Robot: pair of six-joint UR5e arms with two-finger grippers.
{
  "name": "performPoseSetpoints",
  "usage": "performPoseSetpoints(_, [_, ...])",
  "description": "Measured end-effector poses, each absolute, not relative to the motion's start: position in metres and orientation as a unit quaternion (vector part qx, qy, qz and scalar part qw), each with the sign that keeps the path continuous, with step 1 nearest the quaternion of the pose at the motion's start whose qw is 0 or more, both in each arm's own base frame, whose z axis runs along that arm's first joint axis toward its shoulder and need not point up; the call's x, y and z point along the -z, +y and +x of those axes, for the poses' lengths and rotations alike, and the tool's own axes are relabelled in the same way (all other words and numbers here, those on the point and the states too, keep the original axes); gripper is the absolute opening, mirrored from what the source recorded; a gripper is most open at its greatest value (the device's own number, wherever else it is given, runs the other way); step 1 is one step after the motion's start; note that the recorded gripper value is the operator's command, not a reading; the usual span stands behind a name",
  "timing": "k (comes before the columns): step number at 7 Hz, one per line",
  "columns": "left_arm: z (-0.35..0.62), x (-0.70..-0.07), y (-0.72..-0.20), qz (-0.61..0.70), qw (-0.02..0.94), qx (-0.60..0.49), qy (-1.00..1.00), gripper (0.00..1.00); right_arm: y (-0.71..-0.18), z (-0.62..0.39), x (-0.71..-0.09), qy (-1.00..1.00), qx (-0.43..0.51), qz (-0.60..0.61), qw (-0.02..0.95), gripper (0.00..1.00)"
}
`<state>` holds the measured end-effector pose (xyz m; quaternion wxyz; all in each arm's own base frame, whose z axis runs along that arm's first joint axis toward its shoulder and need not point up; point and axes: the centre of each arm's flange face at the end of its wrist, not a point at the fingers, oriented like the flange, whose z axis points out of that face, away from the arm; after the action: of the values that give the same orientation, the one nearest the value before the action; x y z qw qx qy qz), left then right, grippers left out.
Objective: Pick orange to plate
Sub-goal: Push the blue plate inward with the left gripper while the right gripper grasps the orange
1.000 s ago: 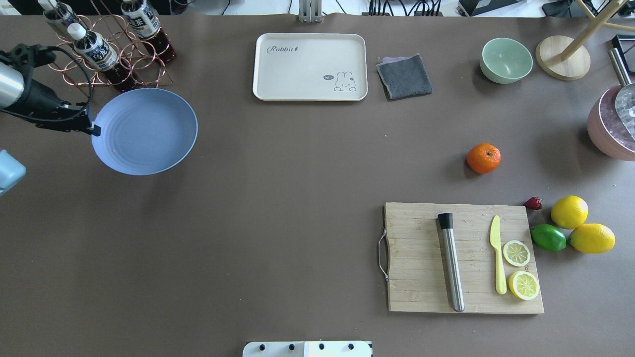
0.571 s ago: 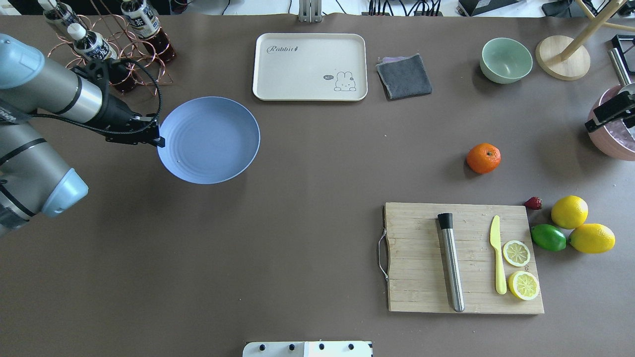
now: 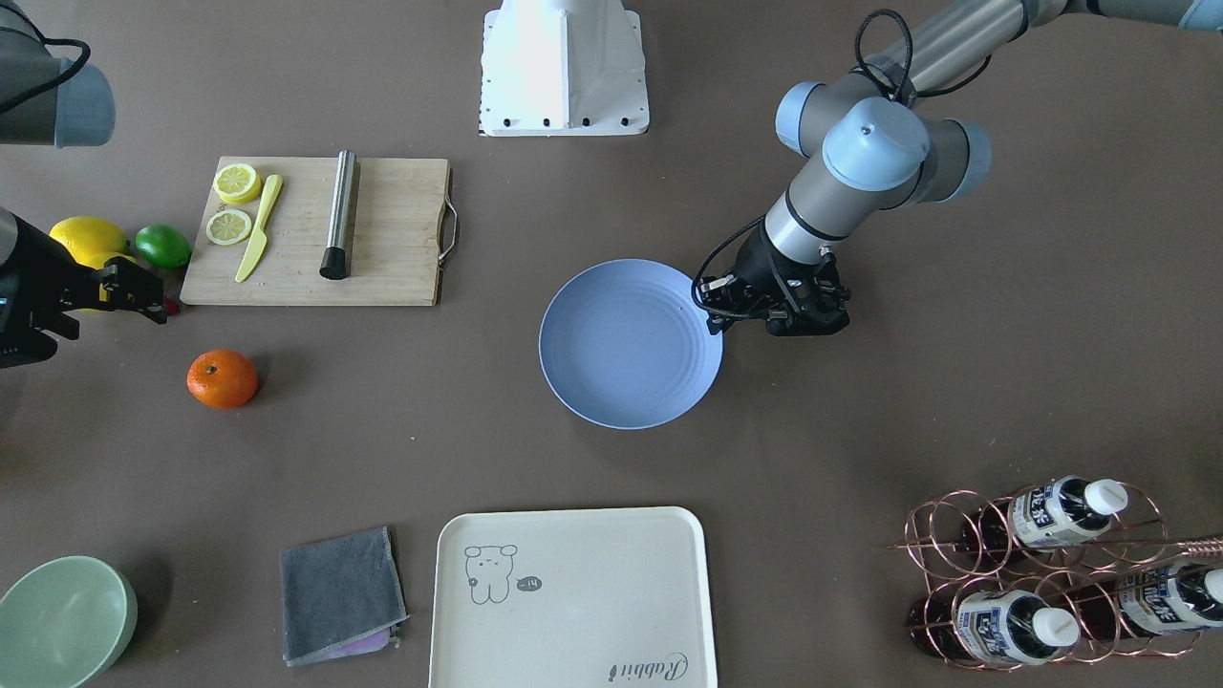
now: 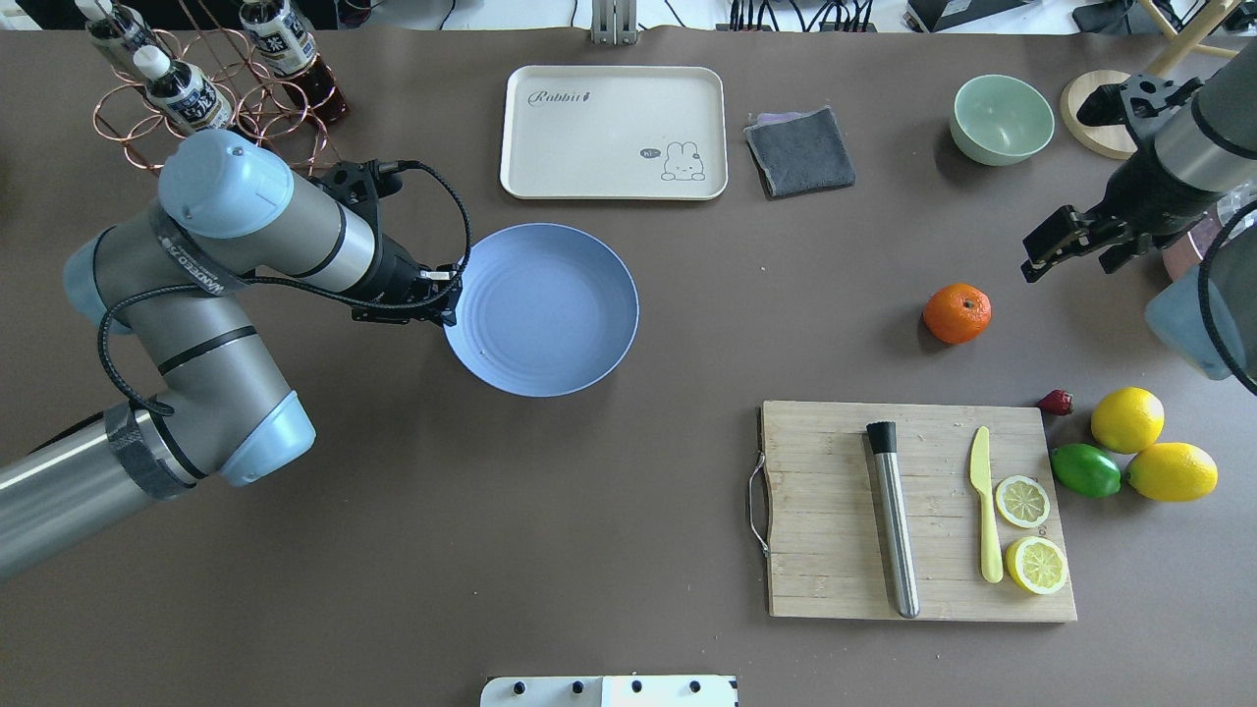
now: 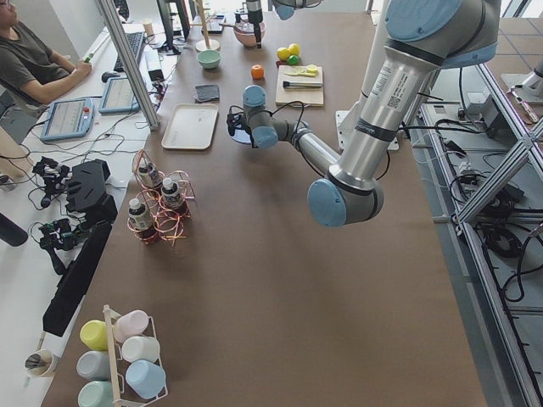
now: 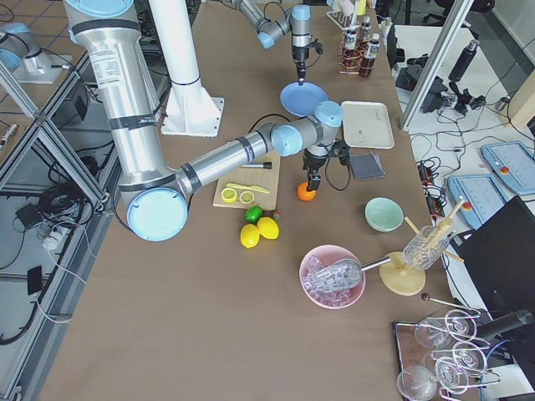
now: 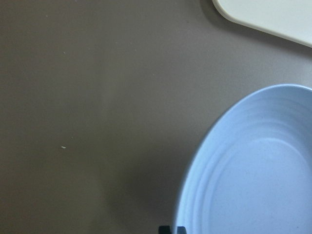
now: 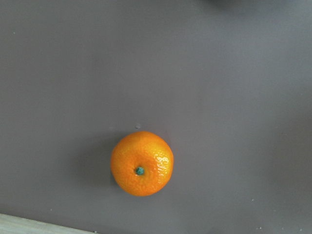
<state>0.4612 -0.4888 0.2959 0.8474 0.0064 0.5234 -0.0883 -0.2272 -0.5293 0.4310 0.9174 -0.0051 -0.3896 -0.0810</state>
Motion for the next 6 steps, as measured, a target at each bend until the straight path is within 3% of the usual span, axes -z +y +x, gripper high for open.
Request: performPoseSetpoints(6, [0.487, -0.285, -0.463, 0.018, 0.848, 0.087, 0.523, 0.0, -0.54, -0.318, -0.463, -0.372, 0.096, 0.028, 0.923, 0.98])
